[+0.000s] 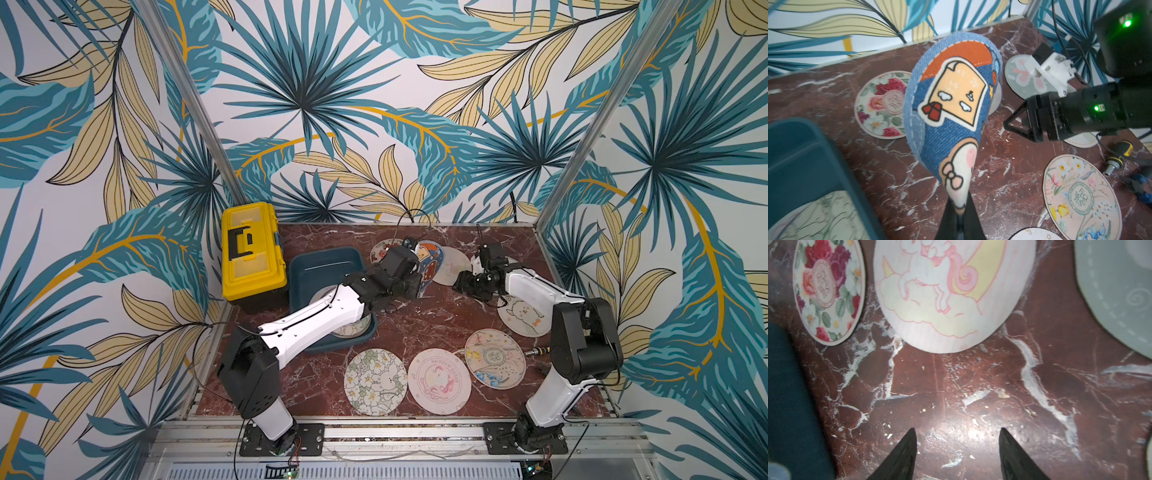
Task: Put the coasters into the storage box
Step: Pick up the coaster from the center of the board, then place the coaster in the storage box.
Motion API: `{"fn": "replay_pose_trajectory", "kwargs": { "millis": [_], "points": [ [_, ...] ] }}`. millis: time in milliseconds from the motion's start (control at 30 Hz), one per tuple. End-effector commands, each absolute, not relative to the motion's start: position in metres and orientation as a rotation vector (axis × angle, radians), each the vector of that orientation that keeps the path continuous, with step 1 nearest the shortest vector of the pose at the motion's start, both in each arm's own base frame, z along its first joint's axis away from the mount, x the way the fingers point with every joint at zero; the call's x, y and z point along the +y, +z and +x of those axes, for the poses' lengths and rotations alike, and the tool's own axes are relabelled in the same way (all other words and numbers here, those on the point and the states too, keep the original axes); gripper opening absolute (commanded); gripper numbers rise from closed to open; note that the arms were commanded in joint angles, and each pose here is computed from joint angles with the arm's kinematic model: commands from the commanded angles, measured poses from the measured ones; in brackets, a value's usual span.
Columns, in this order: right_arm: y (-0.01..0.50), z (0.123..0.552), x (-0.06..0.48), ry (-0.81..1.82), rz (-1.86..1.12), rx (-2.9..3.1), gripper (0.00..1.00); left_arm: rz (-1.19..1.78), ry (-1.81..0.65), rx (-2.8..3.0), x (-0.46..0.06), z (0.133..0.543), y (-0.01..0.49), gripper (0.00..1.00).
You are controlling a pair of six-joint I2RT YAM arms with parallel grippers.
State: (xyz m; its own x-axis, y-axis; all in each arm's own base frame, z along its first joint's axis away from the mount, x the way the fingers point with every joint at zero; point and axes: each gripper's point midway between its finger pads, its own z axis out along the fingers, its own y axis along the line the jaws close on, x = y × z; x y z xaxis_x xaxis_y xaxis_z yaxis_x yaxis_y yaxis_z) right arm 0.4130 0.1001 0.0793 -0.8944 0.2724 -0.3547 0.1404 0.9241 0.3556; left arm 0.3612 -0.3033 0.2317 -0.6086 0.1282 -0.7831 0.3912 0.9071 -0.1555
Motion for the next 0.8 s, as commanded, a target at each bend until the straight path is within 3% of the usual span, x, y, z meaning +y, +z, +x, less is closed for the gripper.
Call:
{"fn": "replay_pose_trajectory", "kwargs": {
  "millis": [0,400,767],
  "points": [
    [0.107,0.413,0.127,0.522,0.183,2.636,0.63,0.22,-0.311,2.228,-0.257,0.361,0.235,0.0],
    [0.14,0.421,0.202,0.591,-0.068,2.589,0.63,-0.074,-0.18,2.224,-0.169,0.349,0.235,0.0],
    [0.138,0.423,0.23,0.603,-0.135,2.602,0.64,-0.325,-0.317,2.298,-0.13,0.35,0.185,0.0]
  ]
}}
